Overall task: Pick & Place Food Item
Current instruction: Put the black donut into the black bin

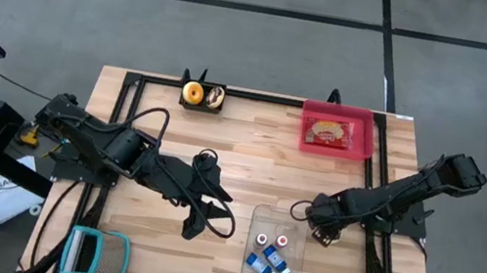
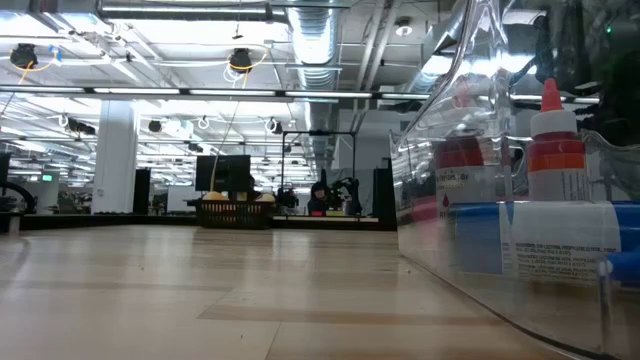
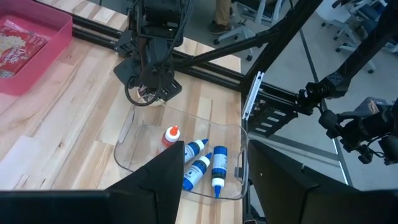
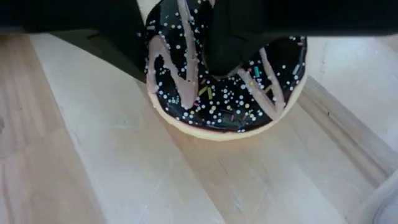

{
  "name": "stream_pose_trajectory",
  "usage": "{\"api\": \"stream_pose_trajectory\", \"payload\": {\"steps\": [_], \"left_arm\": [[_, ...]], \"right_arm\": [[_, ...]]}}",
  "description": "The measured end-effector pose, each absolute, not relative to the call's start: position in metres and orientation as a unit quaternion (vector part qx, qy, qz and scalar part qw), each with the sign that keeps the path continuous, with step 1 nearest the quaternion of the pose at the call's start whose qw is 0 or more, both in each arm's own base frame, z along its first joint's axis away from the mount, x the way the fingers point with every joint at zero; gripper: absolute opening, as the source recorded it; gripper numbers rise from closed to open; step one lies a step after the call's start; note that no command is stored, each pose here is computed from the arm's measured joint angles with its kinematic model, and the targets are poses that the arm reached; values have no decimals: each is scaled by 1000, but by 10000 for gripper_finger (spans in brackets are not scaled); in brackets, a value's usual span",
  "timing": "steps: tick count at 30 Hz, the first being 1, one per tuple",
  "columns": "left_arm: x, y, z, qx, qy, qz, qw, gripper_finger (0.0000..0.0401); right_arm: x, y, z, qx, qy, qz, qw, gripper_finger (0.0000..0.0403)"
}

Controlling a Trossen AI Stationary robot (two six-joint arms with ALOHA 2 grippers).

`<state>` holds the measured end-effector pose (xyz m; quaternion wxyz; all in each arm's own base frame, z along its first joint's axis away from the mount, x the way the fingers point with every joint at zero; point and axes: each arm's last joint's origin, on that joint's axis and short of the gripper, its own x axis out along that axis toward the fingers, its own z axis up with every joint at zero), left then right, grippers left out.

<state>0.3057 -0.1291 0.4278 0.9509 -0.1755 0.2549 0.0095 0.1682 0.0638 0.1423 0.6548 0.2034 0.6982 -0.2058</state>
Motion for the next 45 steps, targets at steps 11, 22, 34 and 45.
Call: {"api": "stream_pose_trajectory", "payload": {"steps": [11,22,34,45], "left_arm": [[300,-121,417,-147,296,79,940,173],[329,-72,409,-277,193,206,919,184],[368,-11,386,-402,-6,113,908,214],[369,-1,386,-404,-13,112,908,191]], "right_arm": [[159,46,199,267,600,-240,715,103],[170,13,325,287,348,-269,851,103],[223,-4,394,216,269,-261,902,103],[234,-6,403,220,227,-252,915,103]]}}
